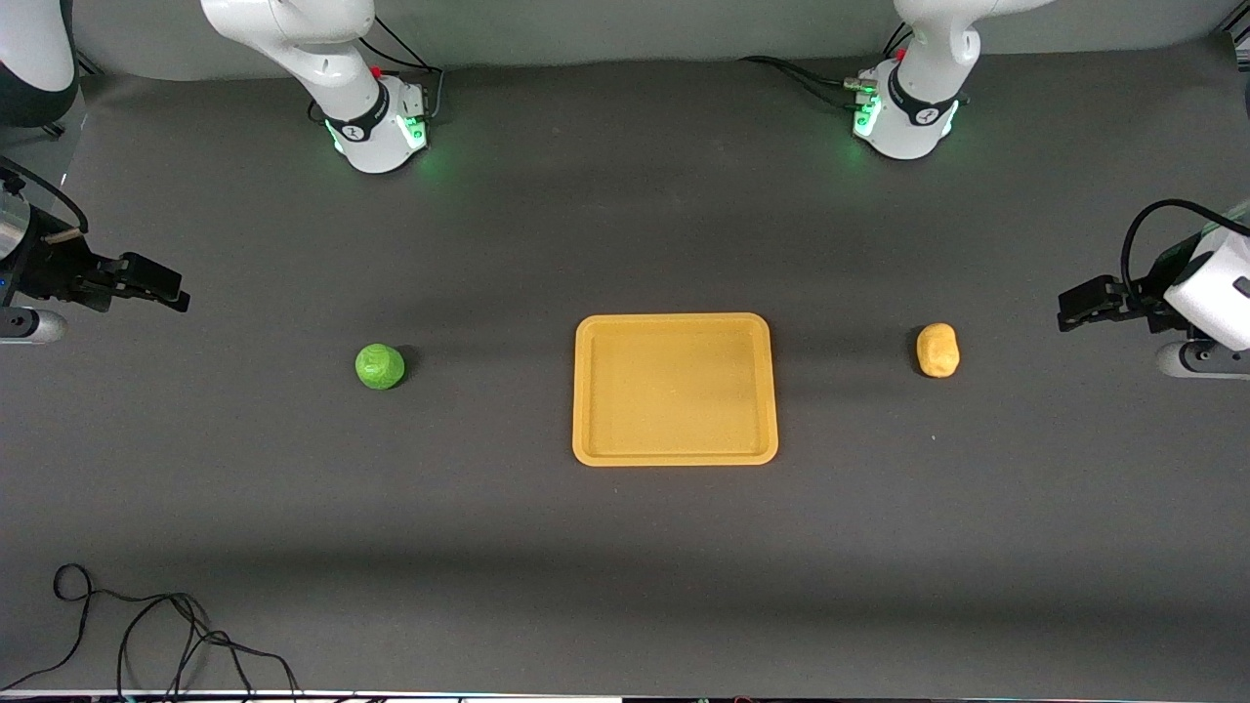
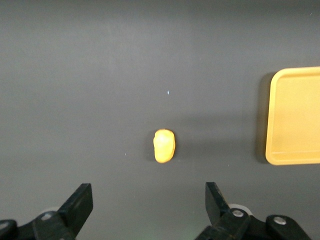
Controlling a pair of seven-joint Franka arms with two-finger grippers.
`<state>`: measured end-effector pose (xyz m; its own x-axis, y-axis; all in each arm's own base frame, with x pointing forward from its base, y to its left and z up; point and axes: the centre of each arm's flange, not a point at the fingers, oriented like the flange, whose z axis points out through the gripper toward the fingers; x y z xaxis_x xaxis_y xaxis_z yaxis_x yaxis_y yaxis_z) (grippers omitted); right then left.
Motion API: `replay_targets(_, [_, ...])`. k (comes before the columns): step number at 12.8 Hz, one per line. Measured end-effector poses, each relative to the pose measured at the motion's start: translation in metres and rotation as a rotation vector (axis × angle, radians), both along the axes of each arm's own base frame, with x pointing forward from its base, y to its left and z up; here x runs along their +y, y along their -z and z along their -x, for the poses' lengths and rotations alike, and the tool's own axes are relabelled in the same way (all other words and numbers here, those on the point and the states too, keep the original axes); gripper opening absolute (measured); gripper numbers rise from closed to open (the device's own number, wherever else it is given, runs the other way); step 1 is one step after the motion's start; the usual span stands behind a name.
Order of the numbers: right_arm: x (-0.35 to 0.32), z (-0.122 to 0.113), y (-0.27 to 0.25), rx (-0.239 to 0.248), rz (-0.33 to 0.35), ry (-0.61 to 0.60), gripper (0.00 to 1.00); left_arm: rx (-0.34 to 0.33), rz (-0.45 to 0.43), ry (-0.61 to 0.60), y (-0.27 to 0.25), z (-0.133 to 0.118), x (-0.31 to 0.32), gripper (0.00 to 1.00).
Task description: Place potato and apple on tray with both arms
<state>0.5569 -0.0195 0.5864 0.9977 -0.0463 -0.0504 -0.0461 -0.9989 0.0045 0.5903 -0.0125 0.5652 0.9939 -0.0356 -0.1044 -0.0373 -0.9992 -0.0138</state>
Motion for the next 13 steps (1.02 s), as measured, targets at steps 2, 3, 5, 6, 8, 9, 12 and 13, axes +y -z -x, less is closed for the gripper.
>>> replay_targets(2, [0.000, -0.001, 0.001, 0.002, 0.000, 0.000, 1.00, 0.086, -0.006, -0.002, 0.035, 0.011, 0.001, 1.00])
replay_targets(3, [0.000, -0.001, 0.002, 0.003, 0.000, 0.000, 1.00, 0.133, -0.009, -0.001, 0.058, 0.019, 0.001, 1.00])
replay_targets(5, [0.000, -0.002, 0.001, 0.001, 0.000, 0.000, 1.00, 0.159, -0.009, 0.004, 0.111, 0.027, -0.001, 1.00])
replay_targets(6, [0.000, -0.003, 0.000, -0.001, 0.000, 0.000, 1.00, 0.157, -0.008, 0.007, 0.144, 0.033, -0.001, 1.00])
replay_targets(8, [0.000, -0.005, 0.002, 0.001, 0.000, -0.002, 1.00, 0.211, -0.002, 0.008, 0.205, 0.055, -0.002, 1.00])
replay_targets(9, [0.003, -0.006, 0.003, 0.004, -0.001, -0.007, 1.00, 0.251, 0.006, 0.005, 0.228, 0.064, -0.002, 1.00])
replay_targets(12, [0.042, -0.006, 0.006, 0.008, 0.000, -0.060, 1.00, 0.300, 0.028, 0.005, 0.282, 0.067, -0.004, 1.00])
replay_targets(13, [0.058, -0.004, 0.009, 0.010, 0.001, -0.070, 1.00, 0.297, 0.033, 0.007, 0.294, 0.065, -0.005, 1.00])
